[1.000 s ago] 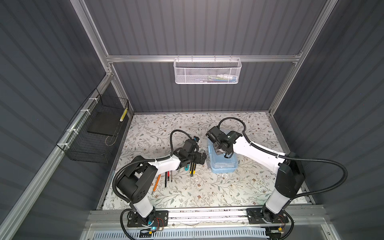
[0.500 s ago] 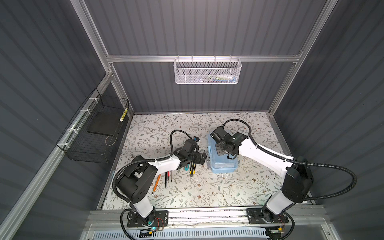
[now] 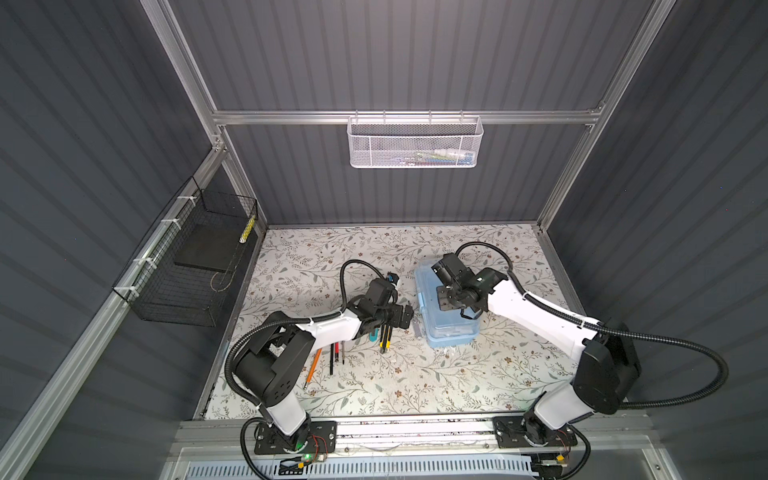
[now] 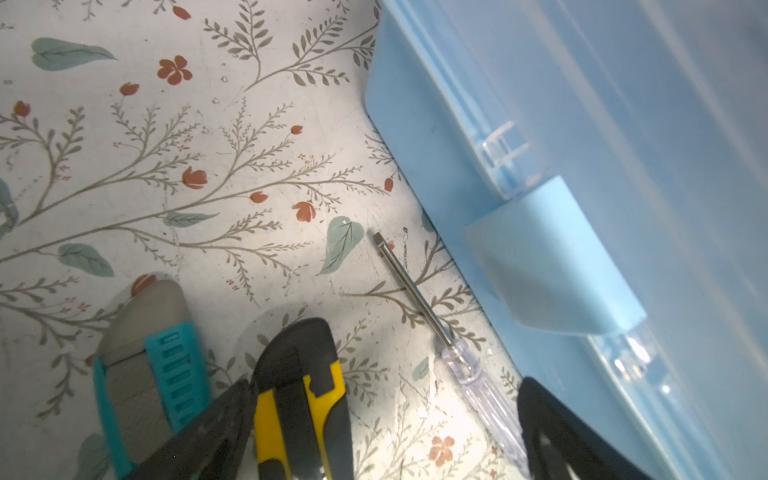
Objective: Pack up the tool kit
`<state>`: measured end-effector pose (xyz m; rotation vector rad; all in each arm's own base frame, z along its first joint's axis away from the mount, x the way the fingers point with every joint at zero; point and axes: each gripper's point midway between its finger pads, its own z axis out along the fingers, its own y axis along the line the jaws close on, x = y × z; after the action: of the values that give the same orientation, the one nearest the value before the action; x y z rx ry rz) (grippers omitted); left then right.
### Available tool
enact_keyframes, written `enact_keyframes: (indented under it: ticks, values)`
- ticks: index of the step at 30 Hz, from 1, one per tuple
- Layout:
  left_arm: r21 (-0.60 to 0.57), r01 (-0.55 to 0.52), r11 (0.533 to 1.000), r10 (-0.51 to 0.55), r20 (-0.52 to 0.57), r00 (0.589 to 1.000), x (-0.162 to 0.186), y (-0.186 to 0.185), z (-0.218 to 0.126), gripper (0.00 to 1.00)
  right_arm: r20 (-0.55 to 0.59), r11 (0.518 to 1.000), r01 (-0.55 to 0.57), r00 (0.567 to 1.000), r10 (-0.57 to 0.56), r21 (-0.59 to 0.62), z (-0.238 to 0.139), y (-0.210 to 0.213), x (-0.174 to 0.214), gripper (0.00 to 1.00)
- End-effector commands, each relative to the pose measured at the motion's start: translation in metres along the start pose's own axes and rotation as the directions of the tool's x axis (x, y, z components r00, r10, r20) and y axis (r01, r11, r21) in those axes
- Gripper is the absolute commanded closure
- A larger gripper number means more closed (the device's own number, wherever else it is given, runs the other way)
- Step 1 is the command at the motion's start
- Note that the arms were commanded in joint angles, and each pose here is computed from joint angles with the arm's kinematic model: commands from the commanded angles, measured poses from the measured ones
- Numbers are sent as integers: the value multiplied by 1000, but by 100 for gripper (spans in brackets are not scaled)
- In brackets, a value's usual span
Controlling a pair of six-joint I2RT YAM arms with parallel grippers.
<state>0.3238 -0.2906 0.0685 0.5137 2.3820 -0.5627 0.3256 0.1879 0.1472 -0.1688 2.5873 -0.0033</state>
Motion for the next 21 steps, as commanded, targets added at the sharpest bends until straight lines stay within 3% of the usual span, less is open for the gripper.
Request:
enact_keyframes:
  ticks: [1,5,10,15,21]
  values:
    - [19,-4,1000,4,23,1000,-16,-10,-9,1,15,989,-112,993,114,-93,-5,-16,-3,100]
    - [23,-11,1000,9,57,998,-32,-15,-22,1,36,950,-177,981,193,-258,-6,-29,-3,100]
    - [126,2,992,-10,66,998,-50,-38,-26,1,4,871,-279,952,307,-404,-3,-53,1,100]
    - [180,14,983,-31,93,995,-60,-48,-28,1,-21,696,-372,889,457,-614,-11,-66,-11,100]
    - [180,-8,984,-9,92,996,-63,-50,-30,1,-67,488,-334,872,485,-807,-35,-44,-29,100]
